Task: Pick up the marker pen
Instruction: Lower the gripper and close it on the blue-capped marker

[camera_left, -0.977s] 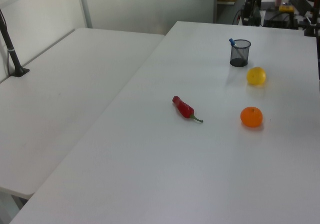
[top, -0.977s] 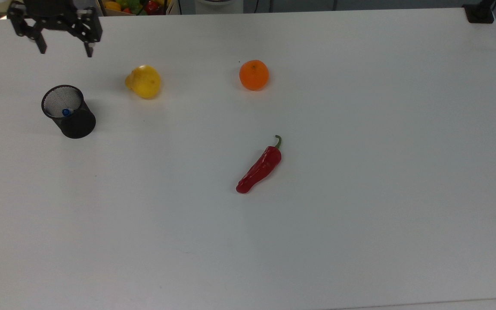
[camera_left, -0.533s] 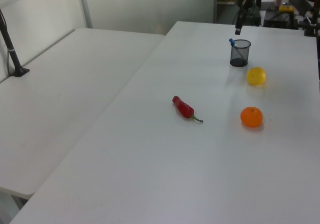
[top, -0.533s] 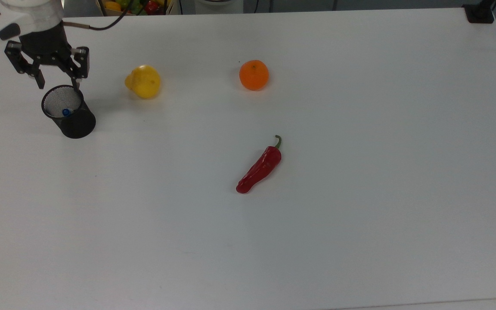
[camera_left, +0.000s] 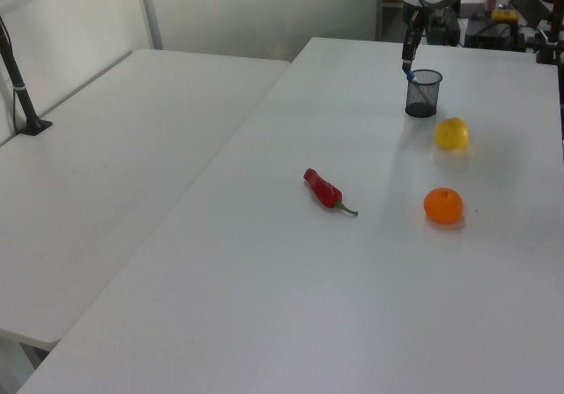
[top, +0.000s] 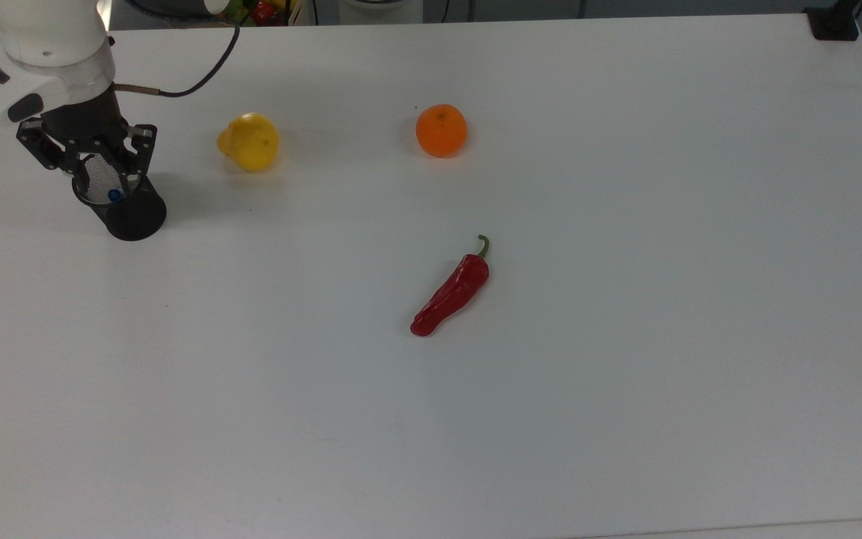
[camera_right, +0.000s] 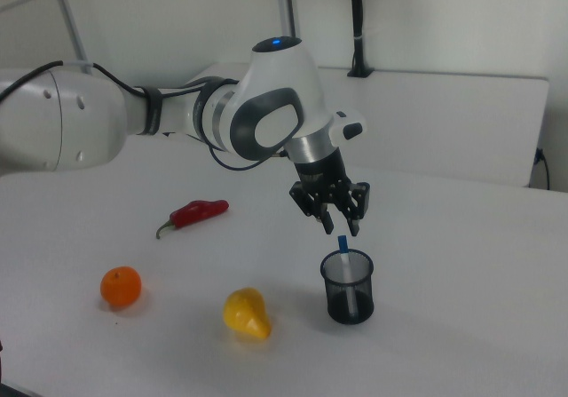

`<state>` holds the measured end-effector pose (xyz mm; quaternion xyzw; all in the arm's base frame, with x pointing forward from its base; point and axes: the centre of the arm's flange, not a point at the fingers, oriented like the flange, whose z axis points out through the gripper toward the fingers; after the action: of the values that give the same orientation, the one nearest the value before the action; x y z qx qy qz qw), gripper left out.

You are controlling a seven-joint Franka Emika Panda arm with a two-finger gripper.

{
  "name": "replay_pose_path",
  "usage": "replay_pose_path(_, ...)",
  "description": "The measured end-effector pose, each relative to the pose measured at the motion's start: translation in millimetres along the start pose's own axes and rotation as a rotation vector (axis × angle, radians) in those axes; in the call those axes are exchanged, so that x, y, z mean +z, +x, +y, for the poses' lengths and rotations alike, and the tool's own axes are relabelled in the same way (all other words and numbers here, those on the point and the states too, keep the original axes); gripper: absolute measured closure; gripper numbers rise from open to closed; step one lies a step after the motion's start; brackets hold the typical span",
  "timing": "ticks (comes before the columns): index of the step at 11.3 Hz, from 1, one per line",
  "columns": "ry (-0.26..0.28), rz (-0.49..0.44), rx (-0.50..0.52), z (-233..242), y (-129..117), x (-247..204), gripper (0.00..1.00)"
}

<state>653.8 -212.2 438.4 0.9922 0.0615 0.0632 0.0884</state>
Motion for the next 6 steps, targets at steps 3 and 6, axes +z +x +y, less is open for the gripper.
replay_pose_path(3, 0.002, -0.009, -0.002, -2.3, 2.9, 8.7, 0.54)
replay_pose_path(6, 0.006, -0.014, -0.005, -5.3, 4.5, 13.2, 0.57)
